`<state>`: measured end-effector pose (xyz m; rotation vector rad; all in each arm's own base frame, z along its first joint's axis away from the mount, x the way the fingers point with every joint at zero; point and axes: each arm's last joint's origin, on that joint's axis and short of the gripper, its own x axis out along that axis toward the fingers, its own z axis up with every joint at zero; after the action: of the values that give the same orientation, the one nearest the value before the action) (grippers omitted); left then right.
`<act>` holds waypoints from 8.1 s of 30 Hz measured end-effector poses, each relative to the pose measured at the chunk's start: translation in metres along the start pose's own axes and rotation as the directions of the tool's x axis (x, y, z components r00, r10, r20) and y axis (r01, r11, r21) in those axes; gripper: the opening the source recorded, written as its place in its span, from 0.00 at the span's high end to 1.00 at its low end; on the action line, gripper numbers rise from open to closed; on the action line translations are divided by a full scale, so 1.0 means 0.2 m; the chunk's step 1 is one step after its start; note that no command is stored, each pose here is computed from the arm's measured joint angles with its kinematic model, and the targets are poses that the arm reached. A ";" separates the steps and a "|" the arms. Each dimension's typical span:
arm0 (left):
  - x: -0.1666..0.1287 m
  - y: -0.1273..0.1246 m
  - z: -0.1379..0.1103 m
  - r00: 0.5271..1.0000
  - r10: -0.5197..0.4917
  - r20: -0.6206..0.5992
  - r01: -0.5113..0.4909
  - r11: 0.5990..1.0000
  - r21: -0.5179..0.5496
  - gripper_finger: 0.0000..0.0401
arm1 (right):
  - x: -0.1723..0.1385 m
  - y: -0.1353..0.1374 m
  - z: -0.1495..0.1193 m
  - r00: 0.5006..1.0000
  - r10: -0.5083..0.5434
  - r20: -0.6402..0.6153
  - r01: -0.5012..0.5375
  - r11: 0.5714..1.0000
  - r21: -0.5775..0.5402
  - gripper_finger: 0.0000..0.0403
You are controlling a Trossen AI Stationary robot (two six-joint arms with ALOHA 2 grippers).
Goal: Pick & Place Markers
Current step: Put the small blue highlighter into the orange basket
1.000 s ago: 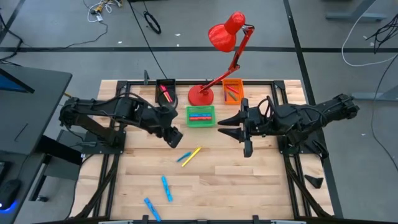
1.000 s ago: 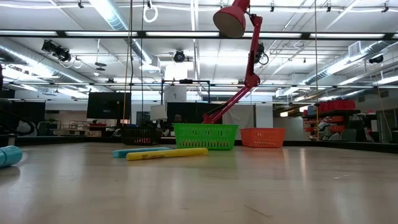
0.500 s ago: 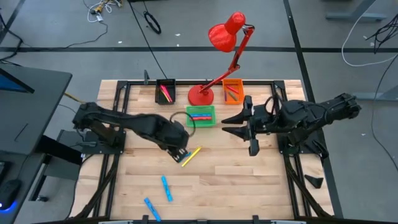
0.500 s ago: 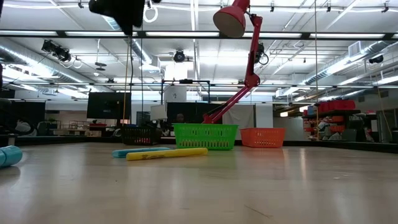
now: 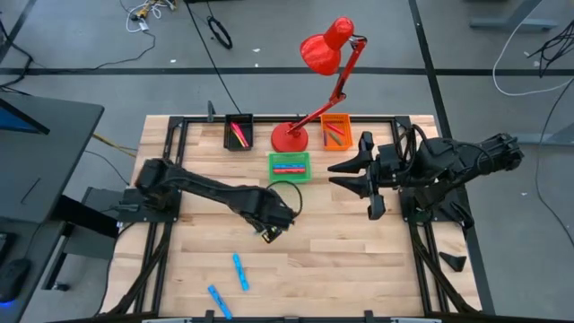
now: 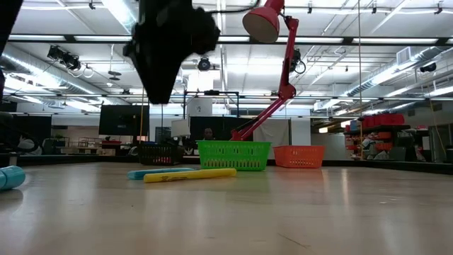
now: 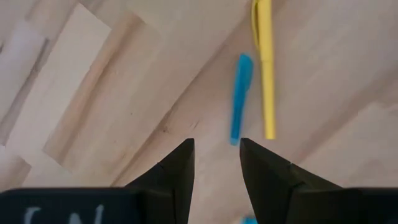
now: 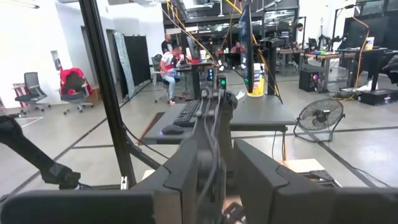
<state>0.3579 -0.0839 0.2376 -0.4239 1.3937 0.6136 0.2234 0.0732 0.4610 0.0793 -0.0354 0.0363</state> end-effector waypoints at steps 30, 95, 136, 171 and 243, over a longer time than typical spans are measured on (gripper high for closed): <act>0.45 -0.15 0.03 0.991 0.084 -0.103 -0.067 0.985 0.157 0.66 | 0.00 0.00 -0.03 0.998 -0.005 -0.062 0.002 0.999 -0.053 0.74; 0.41 -0.22 0.02 0.996 0.081 0.021 -0.080 0.995 -0.056 0.69 | 0.00 0.00 -0.05 0.994 -0.012 -0.105 0.006 0.998 -0.059 0.74; 0.34 -0.24 0.00 0.988 0.140 0.070 -0.138 0.990 -0.021 0.69 | 0.01 -0.01 -0.06 0.993 -0.021 -0.119 0.014 0.998 -0.064 0.74; 0.51 -0.19 0.03 0.987 -0.011 -0.162 0.035 0.989 0.142 0.77 | 0.01 -0.01 -0.06 0.995 -0.019 -0.100 0.016 0.999 -0.030 0.74; -1.27 0.60 -0.11 0.038 -0.472 0.881 0.247 0.858 0.450 0.91 | 0.10 -0.06 -0.02 0.977 -0.209 0.030 0.199 0.958 0.206 0.39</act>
<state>0.2497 -0.0412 0.4948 -0.1083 -0.0614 0.1781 0.2433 0.0615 0.4560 0.2868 -0.0747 -0.1694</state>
